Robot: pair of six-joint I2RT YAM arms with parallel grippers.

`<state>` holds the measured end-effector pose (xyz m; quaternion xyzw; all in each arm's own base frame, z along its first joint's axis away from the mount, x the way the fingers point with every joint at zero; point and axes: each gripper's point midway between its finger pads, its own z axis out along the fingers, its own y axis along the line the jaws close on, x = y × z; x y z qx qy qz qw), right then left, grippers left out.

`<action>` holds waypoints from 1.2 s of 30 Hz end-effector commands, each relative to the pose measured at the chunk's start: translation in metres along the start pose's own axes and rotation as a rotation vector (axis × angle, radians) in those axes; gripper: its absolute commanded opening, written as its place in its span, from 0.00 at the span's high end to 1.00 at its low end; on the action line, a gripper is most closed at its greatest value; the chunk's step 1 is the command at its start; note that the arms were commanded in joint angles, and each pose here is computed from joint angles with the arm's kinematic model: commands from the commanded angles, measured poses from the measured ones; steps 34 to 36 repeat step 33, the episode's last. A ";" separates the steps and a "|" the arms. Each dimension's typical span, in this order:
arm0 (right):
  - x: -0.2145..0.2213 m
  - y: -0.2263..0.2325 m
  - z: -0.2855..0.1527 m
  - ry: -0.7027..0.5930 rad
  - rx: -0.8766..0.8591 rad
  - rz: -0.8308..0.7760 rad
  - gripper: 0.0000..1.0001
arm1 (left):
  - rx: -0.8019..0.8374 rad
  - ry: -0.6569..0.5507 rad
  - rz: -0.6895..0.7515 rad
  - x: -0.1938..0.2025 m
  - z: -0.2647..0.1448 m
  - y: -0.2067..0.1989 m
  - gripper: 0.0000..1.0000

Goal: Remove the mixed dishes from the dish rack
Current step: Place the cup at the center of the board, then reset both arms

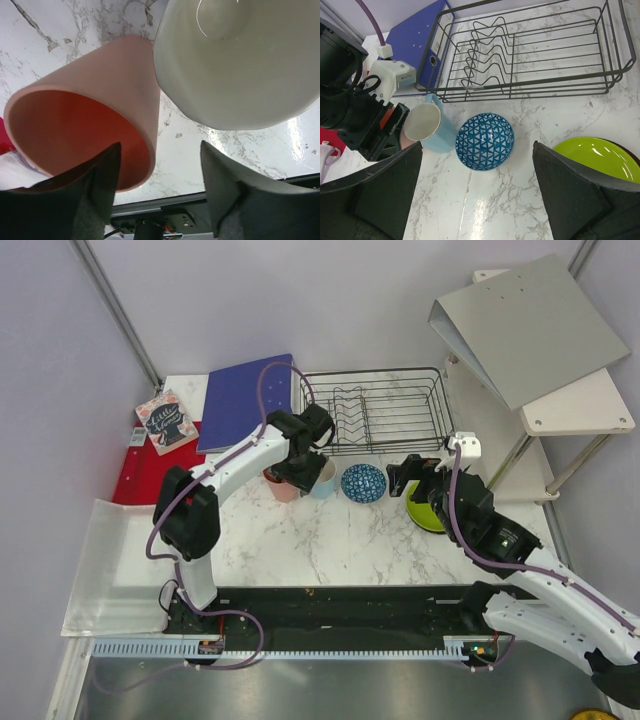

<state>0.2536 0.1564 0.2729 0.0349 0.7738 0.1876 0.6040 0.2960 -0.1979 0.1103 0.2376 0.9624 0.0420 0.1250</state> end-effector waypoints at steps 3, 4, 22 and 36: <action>0.001 0.003 0.003 0.011 -0.005 -0.009 0.02 | -0.023 -0.136 -0.017 -0.016 -0.042 0.014 0.18; 0.002 0.003 0.003 0.012 -0.006 -0.010 0.02 | -0.040 -0.150 -0.022 -0.018 -0.048 0.019 0.08; -0.011 -0.010 0.006 -0.030 0.072 -0.098 0.02 | -0.047 -0.569 -0.251 0.005 -0.161 0.036 0.01; 0.023 -0.012 0.013 0.043 0.068 -0.067 0.02 | -0.020 -0.768 -0.367 0.034 -0.154 0.049 0.01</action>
